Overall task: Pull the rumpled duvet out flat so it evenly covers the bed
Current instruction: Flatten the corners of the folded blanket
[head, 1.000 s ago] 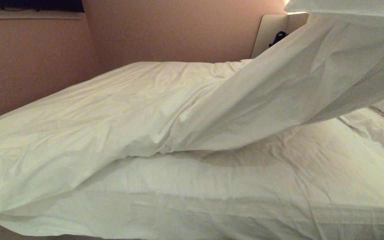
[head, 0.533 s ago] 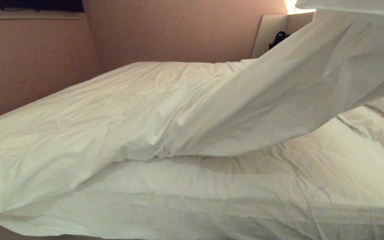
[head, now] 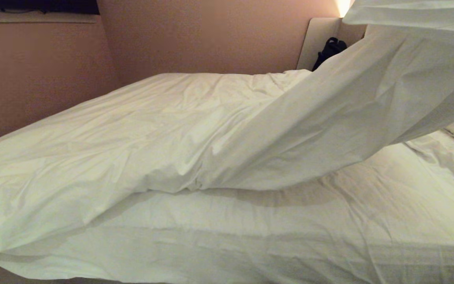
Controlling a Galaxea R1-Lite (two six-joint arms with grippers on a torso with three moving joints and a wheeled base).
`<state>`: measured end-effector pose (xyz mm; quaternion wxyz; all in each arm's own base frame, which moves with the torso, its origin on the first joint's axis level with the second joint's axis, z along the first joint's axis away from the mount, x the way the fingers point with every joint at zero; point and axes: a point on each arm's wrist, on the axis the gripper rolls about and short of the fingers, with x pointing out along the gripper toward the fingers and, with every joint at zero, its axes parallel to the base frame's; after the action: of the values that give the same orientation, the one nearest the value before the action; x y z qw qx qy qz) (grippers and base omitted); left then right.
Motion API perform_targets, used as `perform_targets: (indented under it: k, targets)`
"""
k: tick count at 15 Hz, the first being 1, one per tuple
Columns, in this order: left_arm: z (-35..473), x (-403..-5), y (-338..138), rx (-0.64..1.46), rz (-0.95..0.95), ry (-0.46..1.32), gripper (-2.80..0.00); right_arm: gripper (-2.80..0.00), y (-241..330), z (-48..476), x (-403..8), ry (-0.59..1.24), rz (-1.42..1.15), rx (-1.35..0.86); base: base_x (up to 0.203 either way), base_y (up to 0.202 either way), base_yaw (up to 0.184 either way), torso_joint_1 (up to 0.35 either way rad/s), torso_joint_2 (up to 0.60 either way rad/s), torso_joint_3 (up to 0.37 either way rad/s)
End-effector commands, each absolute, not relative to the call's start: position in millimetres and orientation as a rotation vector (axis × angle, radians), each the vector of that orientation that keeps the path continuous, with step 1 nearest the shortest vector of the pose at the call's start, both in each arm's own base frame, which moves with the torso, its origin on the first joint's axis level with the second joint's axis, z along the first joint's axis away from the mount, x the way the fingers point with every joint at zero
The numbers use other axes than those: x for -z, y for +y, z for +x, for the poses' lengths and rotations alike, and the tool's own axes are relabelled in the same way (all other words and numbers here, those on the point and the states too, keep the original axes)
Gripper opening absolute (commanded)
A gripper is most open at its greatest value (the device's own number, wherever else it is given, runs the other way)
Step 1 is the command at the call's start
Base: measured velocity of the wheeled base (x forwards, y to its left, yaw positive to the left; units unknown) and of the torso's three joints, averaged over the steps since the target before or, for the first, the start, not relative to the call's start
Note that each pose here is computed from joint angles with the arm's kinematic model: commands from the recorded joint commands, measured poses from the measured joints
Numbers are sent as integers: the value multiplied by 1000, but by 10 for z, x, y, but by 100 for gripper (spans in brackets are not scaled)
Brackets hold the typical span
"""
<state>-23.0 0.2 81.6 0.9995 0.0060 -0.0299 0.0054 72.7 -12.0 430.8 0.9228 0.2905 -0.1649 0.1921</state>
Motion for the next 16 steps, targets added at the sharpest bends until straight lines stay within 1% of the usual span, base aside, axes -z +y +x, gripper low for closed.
perform_targets:
  k: [1,4,6,7,16]
  targets:
    - [-230,-816,2,-11,12,-60,-280,-280,-101,671,-4308,-346,594,-401,0,0,0,0,0,0]
    - [-230,-818,2,-11,12,-61,-280,-280,-33,470,-4314,-379,575,-414,0,0,0,0,0,0]
    - [-230,-817,2,-11,12,-61,-280,-280,-39,486,-4299,-375,577,-411,0,0,0,0,0,0]
    - [-230,-817,2,-11,12,-61,-280,0,-50,519,-4295,-368,580,-408,0,0,0,0,0,0]
    - [-230,-817,2,-11,12,-61,-280,0,-14,430,-4297,-367,560,-438,0,0,0,0,0,0]
